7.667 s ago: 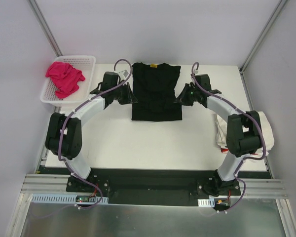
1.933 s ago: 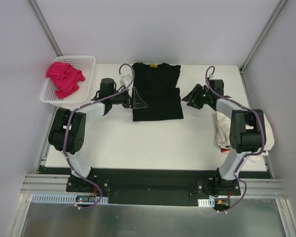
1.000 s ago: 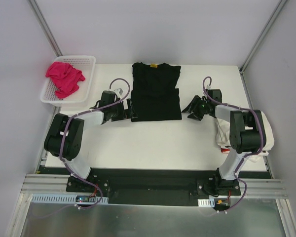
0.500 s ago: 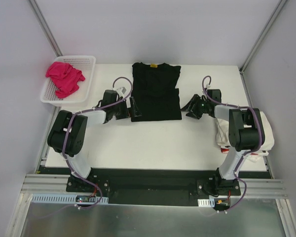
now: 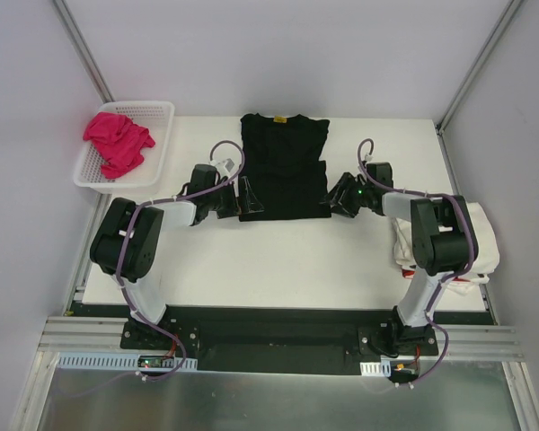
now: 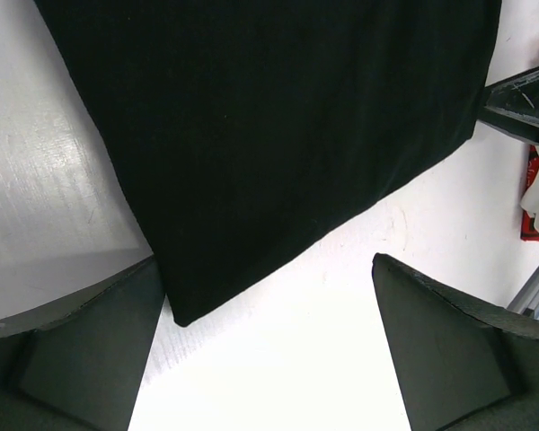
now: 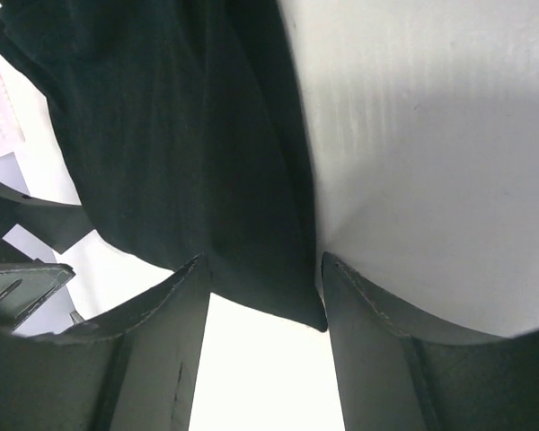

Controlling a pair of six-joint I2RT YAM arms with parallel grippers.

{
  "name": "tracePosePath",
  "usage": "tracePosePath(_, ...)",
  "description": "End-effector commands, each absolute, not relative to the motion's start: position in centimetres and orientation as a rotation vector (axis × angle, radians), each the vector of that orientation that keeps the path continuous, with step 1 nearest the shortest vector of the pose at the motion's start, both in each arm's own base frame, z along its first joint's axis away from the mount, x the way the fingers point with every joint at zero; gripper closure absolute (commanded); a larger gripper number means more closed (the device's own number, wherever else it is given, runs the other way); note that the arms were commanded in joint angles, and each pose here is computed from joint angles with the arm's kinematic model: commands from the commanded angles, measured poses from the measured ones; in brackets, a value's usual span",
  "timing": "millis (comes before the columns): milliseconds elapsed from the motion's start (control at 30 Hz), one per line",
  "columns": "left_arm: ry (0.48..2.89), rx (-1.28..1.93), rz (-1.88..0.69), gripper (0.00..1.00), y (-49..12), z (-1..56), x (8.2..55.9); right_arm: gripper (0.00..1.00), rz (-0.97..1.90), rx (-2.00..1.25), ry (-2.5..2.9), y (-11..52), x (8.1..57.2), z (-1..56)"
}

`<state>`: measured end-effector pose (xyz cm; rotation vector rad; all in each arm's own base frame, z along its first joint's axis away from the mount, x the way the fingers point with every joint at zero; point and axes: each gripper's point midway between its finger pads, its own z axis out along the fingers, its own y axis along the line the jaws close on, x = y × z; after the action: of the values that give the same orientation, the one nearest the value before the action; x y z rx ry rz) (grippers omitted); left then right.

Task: Fold and stack the t-shirts
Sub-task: Fold the folded rectangular tshirt in 1/3 of the way

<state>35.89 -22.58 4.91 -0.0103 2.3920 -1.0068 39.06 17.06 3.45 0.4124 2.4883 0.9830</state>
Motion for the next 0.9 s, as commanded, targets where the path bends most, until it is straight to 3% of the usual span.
tracePosePath(0,2.536,-0.044,-1.039,0.04,-22.8,1.8,32.8,0.44,0.950,0.430,2.553,17.6,38.0,1.5)
tracePosePath(367,2.538,-0.032,-1.144,0.04,-24.7,1.2,32.0,0.44,0.997,0.396,2.567,20.2,37.4,1.0)
tracePosePath(700,2.525,-0.037,-1.190,0.25,-25.2,0.9,32.2,0.49,1.000,0.401,2.574,20.4,37.2,0.4)
tracePosePath(867,2.529,-0.046,-1.205,0.36,-25.4,0.5,32.2,0.59,1.020,0.400,2.568,20.7,37.2,0.4)
